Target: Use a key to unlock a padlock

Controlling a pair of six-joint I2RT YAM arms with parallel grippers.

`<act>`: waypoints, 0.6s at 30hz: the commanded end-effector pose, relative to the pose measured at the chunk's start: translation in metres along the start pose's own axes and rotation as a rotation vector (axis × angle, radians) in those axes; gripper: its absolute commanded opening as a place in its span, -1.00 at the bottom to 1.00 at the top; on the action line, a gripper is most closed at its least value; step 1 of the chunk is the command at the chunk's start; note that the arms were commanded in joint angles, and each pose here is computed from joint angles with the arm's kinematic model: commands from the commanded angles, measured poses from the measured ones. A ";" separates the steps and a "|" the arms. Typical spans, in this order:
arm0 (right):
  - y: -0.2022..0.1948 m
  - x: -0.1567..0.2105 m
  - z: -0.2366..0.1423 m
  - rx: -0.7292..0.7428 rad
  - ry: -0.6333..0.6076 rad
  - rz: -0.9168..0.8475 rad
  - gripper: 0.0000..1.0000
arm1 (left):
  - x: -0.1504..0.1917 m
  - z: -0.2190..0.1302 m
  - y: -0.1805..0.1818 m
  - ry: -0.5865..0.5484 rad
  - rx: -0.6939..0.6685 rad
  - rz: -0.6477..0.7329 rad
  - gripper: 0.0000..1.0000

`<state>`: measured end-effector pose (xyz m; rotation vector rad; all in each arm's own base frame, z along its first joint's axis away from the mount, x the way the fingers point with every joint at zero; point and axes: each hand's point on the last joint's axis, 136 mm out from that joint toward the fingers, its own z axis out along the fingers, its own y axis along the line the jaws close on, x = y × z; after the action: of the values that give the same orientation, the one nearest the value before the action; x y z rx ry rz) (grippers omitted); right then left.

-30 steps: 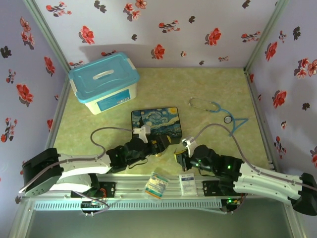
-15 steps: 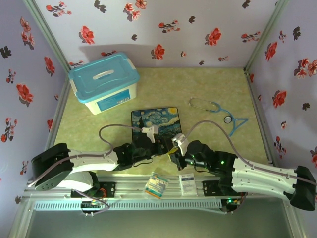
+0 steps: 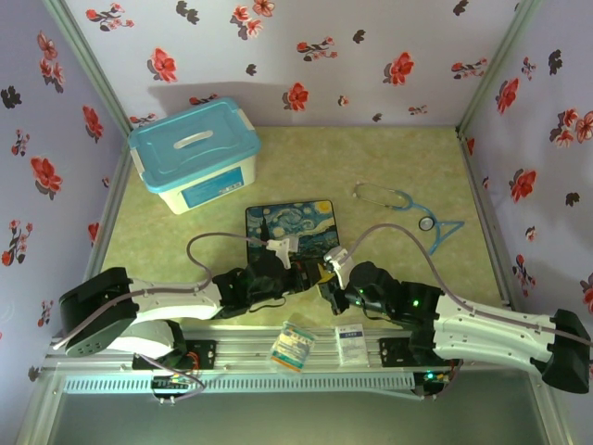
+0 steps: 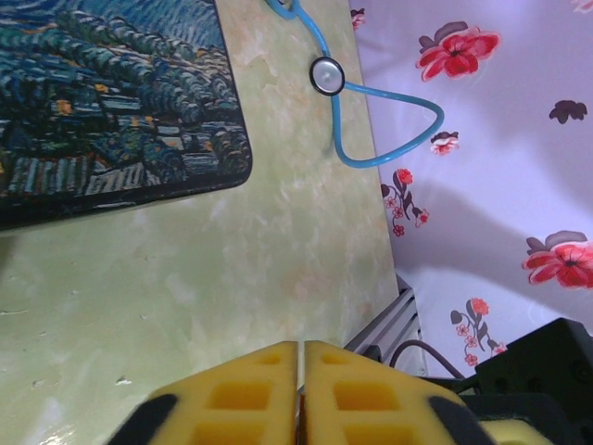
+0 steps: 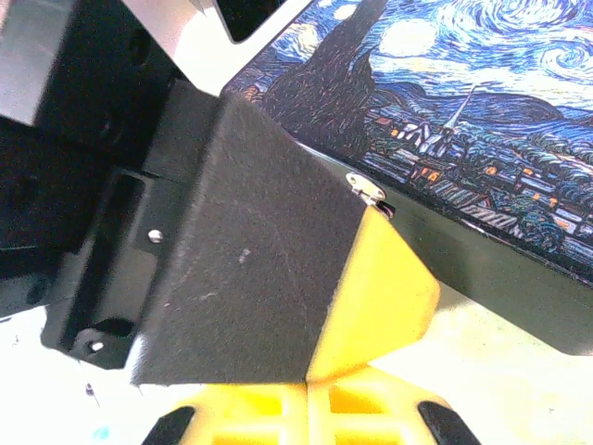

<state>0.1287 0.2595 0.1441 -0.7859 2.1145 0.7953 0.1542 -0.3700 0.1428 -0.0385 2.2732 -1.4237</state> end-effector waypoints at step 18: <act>0.008 -0.046 -0.022 -0.255 -0.350 0.439 0.55 | -0.045 -0.029 -0.032 -0.246 0.248 0.013 -1.00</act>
<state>0.1368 0.2538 0.1631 -0.4524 2.0233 1.0809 0.1662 -0.3498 0.1537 -0.1037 2.0982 -1.4981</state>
